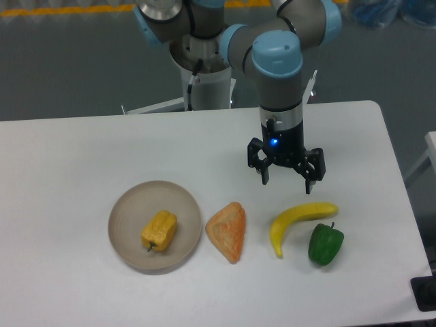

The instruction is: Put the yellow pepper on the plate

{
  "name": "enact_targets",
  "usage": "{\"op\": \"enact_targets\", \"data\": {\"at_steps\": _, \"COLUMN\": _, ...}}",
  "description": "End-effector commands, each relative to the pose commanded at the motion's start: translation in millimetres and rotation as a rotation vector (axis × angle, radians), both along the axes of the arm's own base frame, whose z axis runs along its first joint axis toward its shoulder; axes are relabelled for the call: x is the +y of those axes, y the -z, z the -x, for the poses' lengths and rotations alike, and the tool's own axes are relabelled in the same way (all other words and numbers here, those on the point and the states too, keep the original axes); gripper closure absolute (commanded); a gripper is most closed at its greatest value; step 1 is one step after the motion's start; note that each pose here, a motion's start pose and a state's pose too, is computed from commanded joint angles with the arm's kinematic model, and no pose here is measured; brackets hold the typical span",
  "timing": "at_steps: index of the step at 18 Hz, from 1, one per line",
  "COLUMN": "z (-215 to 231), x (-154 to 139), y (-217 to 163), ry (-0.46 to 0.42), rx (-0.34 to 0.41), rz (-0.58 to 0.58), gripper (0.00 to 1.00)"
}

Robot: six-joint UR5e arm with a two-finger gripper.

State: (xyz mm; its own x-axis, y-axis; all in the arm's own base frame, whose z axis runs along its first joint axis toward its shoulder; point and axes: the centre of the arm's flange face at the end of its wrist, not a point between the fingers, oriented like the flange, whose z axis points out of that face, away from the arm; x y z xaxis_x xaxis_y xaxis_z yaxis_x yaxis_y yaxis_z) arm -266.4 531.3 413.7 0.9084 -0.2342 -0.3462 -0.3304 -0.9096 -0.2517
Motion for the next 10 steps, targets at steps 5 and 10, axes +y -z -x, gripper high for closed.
{"op": "enact_targets", "data": {"at_steps": 5, "z": 4.9, "x": 2.1, "y": -7.6, "ry": 0.008, "rx": 0.028, "rz": 0.001, "gripper": 0.00}}
{"op": "enact_targets", "data": {"at_steps": 10, "z": 5.4, "x": 3.4, "y": -8.2, "ry": 0.005, "rx": 0.031, "rz": 0.001, "gripper": 0.00}}
